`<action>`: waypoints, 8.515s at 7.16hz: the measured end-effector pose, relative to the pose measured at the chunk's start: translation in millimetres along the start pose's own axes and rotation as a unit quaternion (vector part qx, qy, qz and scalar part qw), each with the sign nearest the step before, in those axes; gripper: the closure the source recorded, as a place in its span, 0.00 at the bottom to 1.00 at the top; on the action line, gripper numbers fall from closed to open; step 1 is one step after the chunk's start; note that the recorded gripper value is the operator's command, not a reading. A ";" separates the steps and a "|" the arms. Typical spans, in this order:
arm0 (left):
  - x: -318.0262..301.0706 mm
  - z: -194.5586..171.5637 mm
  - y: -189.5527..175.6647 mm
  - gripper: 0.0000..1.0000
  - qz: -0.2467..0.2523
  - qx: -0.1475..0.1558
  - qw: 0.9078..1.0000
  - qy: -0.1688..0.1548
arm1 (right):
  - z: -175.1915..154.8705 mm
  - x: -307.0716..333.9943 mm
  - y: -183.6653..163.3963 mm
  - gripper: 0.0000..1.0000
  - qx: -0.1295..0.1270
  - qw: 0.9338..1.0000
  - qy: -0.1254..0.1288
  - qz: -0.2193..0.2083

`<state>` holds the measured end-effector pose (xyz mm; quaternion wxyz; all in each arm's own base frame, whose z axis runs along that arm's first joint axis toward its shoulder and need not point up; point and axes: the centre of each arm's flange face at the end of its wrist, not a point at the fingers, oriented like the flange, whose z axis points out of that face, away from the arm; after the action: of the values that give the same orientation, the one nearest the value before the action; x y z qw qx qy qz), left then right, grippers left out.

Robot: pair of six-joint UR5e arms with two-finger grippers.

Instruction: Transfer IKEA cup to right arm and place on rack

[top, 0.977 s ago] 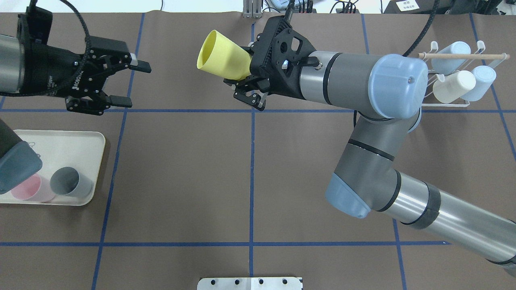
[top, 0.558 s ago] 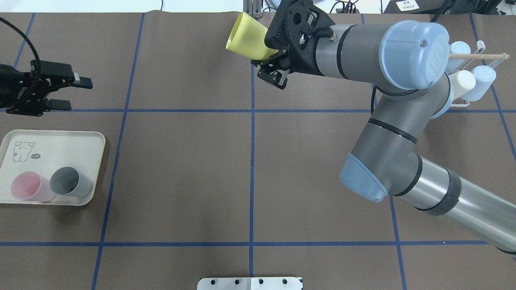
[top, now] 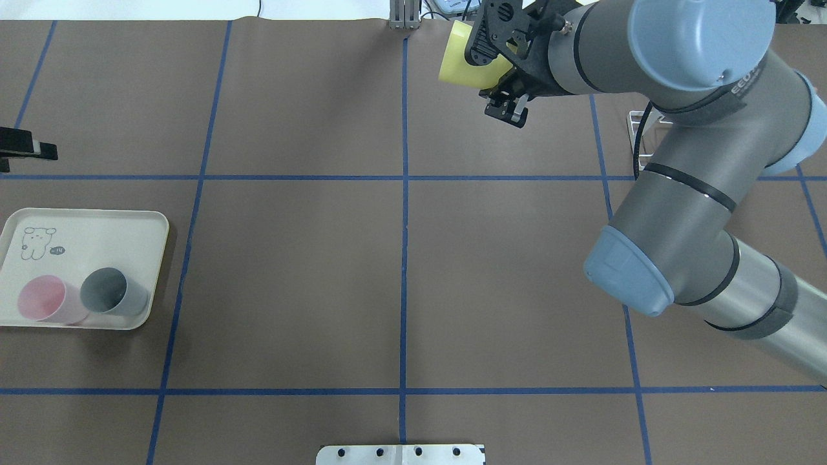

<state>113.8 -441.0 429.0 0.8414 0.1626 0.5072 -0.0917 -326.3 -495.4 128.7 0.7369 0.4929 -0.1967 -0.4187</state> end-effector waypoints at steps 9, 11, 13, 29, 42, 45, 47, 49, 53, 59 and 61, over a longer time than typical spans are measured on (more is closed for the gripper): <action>-27.7 0.3 3.0 0.00 0.059 -0.012 0.998 -0.020 | -1.4 20.6 144.9 0.42 -0.445 0.840 0.022 -0.309; -27.5 0.7 3.4 0.00 0.059 -0.012 0.998 -0.020 | 24.2 10.9 163.6 0.42 -0.483 0.806 0.017 -0.343; -27.4 0.8 3.5 0.00 0.059 -0.012 0.998 -0.020 | 53.2 7.0 179.5 0.42 -0.518 0.773 0.019 -0.365; -26.5 1.1 3.0 0.00 0.052 -0.010 0.998 -0.021 | 123.5 7.4 246.4 0.39 -0.550 0.727 0.022 -0.411; -23.5 -1.1 2.7 0.00 0.055 -0.007 0.998 -0.019 | 106.6 8.2 198.3 0.04 -0.461 0.806 0.056 -0.367; -15.4 -1.0 3.0 0.00 0.063 -0.004 0.998 -0.015 | 85.8 -6.4 140.2 0.03 -0.365 0.912 0.073 -0.172; -13.1 3.7 6.4 0.00 0.066 -0.008 0.998 -0.016 | 73.4 -22.5 88.0 0.02 -0.258 0.961 0.099 -0.014; -15.9 4.8 9.5 0.00 0.065 -0.010 0.998 -0.020 | 67.8 -40.1 54.2 0.02 -0.154 0.975 0.112 0.116; -33.4 9.4 26.3 0.00 0.062 -0.020 0.997 -0.038 | 70.2 -88.1 20.5 0.01 -0.117 0.973 0.075 0.186; -62.2 58.2 106.9 0.00 0.088 -0.078 0.987 -0.112 | 47.0 -65.4 7.1 0.01 -0.119 0.951 -0.107 0.264; -73.8 64.0 128.2 0.06 0.093 -0.099 0.983 -0.123 | 36.2 -53.7 -2.5 0.00 -0.106 0.947 -0.119 0.279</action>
<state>172.9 -346.0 545.0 0.9143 0.1124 0.3887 0.0183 -383.5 -472.6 148.9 0.8436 0.2833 -0.3674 -0.2703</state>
